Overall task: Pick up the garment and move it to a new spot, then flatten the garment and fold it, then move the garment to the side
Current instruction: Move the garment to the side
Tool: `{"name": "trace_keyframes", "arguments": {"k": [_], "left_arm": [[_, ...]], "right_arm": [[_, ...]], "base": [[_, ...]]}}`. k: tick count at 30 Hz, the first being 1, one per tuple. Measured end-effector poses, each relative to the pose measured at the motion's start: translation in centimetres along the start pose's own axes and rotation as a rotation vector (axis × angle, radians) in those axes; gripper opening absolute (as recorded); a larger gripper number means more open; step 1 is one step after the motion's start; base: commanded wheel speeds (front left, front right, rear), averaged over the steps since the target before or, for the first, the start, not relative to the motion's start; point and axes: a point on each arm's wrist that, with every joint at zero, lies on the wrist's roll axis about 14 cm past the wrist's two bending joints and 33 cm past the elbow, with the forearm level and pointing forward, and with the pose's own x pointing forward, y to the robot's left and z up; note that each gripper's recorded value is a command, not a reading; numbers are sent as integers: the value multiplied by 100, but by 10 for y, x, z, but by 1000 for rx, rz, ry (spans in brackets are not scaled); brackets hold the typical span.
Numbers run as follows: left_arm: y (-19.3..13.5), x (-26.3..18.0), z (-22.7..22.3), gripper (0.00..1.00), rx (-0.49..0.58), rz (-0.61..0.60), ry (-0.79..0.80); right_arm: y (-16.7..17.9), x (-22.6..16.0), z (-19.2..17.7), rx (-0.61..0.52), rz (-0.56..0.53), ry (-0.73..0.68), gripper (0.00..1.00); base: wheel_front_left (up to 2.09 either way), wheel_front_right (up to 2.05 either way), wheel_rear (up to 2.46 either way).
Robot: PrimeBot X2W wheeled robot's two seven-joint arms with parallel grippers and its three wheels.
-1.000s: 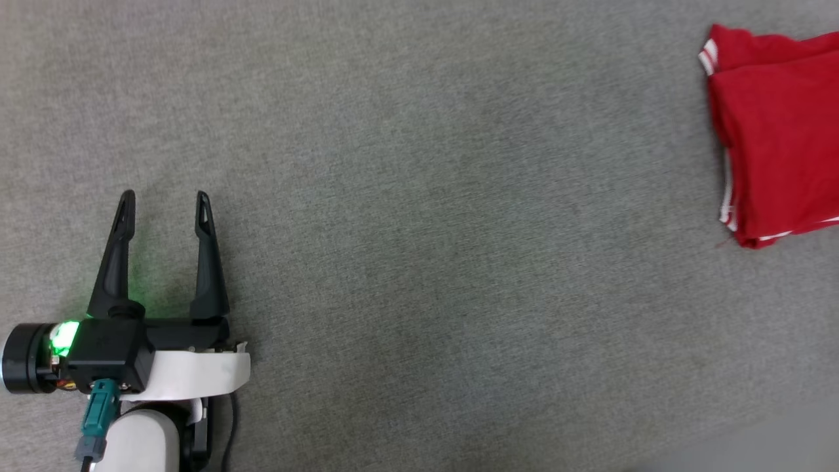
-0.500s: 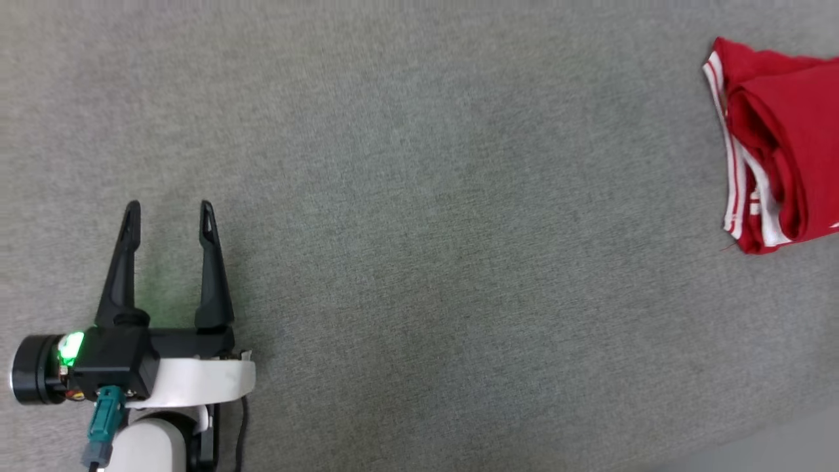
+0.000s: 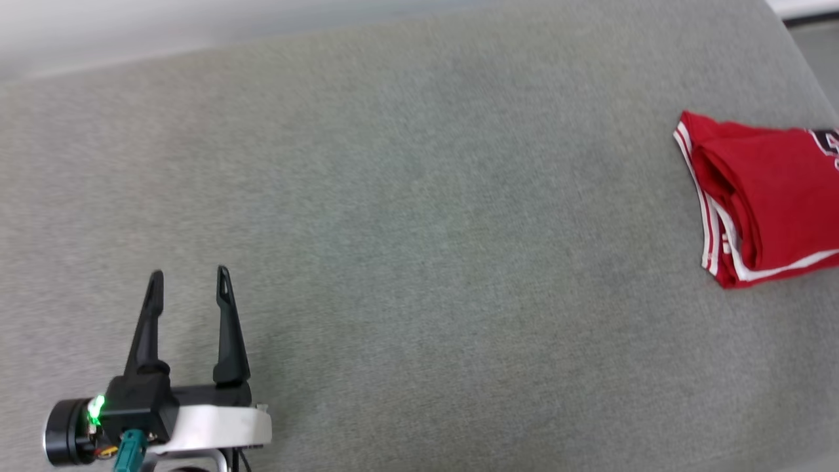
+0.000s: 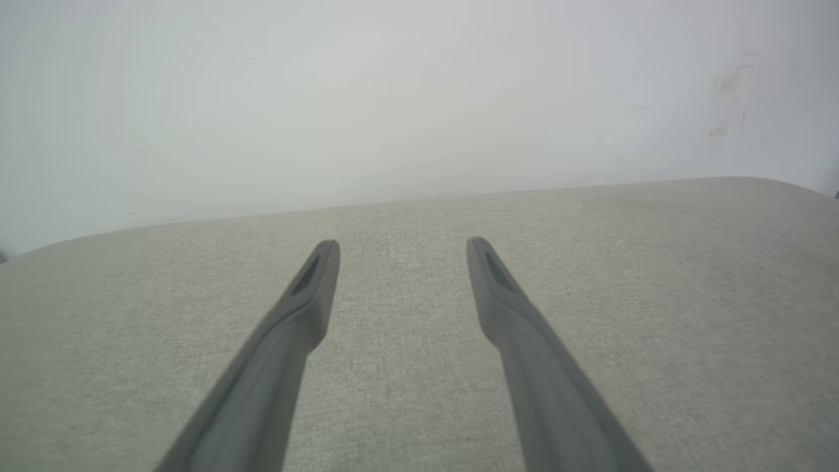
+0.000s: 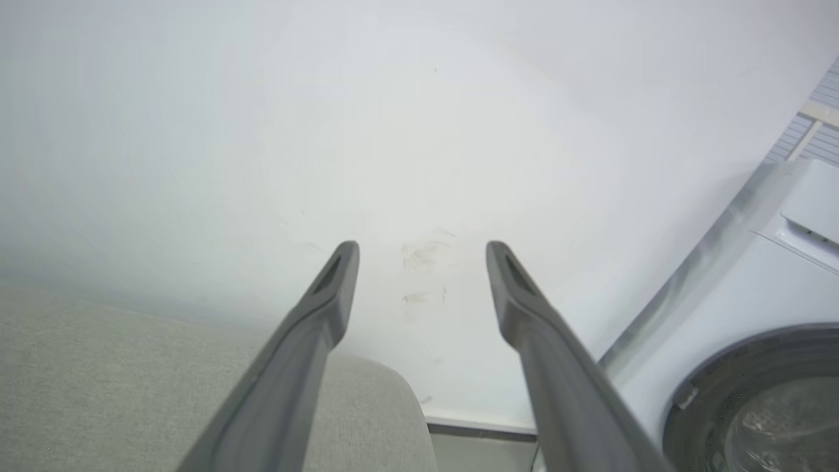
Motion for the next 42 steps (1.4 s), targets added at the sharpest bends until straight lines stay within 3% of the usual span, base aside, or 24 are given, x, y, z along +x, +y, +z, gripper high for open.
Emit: {"name": "trace_keyframes", "arguments": {"k": [4, 10, 16, 30, 42], "left_arm": [[8, -14, 11, 100, 12, 28, -13], [22, -38, 23, 100, 24, 77, -21], [36, -67, 37, 100, 32, 130, -38], [51, -106, 47, 100, 27, 187, -54], [51, -115, 46, 100, 4, 182, -50]], "right_arm": [[39, -8, 25, 34, 57, -109, 100], [101, -32, 69, 173, 138, -261, 100], [156, -81, 59, 346, 207, -218, 100], [178, -163, 17, 483, 182, -58, 100], [175, -194, 16, 528, 149, -41, 100]], "base": [[0, 0, 0], [0, 0, 0], [0, 0, 0], [0, 0, 0], [0, 0, 0]]}}
